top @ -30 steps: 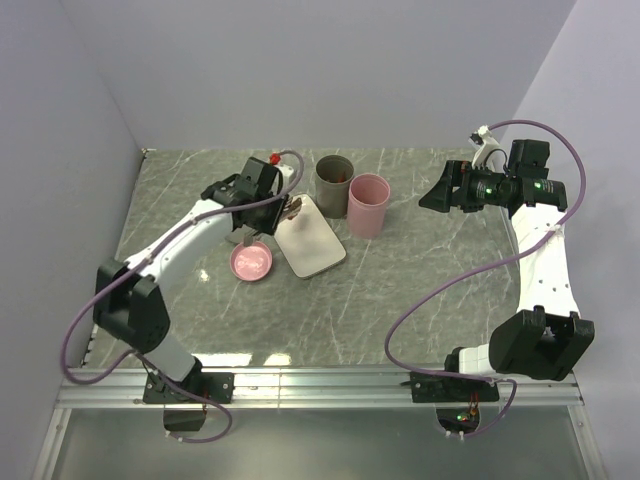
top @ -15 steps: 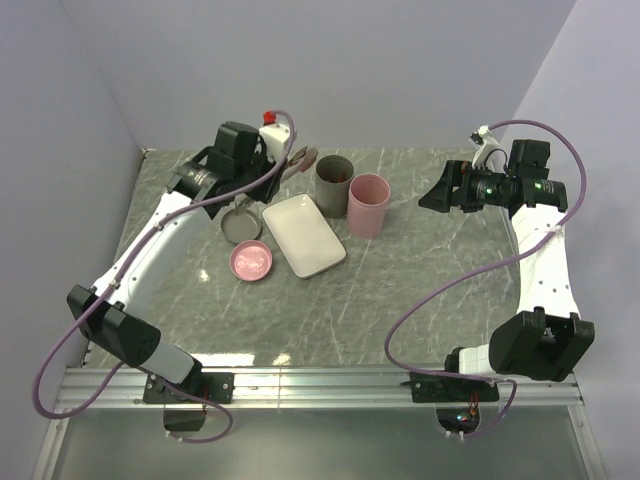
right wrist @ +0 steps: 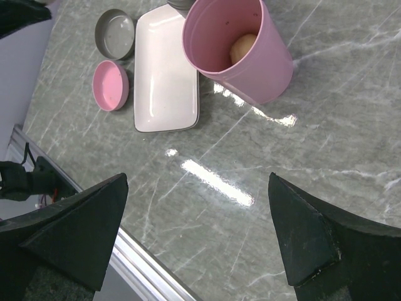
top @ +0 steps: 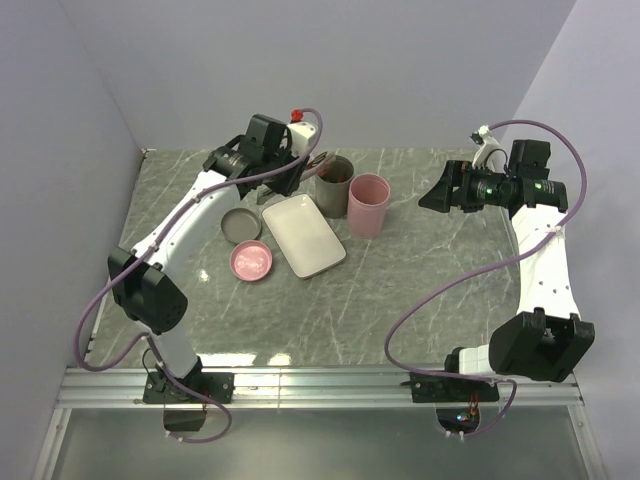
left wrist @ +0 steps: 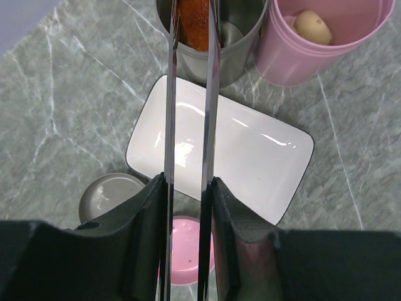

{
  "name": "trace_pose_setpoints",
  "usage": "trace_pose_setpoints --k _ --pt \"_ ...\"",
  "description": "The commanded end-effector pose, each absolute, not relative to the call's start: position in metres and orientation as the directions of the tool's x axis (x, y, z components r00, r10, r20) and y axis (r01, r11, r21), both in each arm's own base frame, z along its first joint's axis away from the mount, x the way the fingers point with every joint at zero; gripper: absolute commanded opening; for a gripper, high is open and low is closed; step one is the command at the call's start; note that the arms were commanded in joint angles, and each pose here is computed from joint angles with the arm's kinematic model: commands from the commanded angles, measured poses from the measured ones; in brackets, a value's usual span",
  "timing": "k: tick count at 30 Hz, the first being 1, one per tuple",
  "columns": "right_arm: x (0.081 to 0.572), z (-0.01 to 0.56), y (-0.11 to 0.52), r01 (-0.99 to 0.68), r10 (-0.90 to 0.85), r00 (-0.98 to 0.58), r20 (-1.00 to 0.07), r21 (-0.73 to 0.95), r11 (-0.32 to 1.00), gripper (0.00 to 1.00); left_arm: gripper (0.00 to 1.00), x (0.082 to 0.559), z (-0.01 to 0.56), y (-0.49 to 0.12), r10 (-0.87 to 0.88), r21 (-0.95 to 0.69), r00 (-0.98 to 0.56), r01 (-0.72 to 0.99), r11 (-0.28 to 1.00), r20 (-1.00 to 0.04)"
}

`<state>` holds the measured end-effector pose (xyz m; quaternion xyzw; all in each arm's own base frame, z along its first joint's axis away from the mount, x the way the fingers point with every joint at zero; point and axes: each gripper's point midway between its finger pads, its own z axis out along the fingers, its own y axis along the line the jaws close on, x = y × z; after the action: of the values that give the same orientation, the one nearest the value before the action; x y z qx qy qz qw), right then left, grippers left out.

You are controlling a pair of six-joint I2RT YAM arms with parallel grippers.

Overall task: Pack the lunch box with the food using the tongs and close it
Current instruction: Place the fake food in the packing box.

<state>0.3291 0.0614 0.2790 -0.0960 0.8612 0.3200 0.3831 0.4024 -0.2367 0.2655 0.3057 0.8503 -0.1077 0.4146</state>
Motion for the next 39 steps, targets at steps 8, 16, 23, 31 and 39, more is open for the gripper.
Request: trace_pose_setpoints --k 8,16,23,31,39 --pt "0.330 0.298 0.059 -0.437 0.074 -0.639 -0.766 0.440 0.784 1.00 0.17 0.424 0.297 -0.255 0.398 0.091 -0.372 0.625 0.775 -0.839" --pt "0.332 0.296 0.060 -0.437 0.076 -0.645 -0.760 0.449 0.780 1.00 0.20 0.435 0.287 -0.259 0.414 0.102 -0.385 0.619 0.779 -0.825" --pt "0.333 0.294 0.059 -0.433 0.077 -0.650 -0.756 0.452 0.780 1.00 0.40 0.437 0.286 -0.261 0.407 0.096 -0.387 0.617 0.781 -0.828" --pt "0.333 0.295 0.060 -0.435 0.078 -0.652 -0.755 0.457 0.776 1.00 0.54 0.438 0.297 -0.261 0.394 0.096 -0.381 0.606 0.789 -0.836" --pt "0.331 0.300 0.060 -0.443 0.072 -0.646 -0.760 0.450 0.776 1.00 0.51 0.430 0.337 -0.228 0.323 0.071 -0.372 0.555 0.829 -0.870"
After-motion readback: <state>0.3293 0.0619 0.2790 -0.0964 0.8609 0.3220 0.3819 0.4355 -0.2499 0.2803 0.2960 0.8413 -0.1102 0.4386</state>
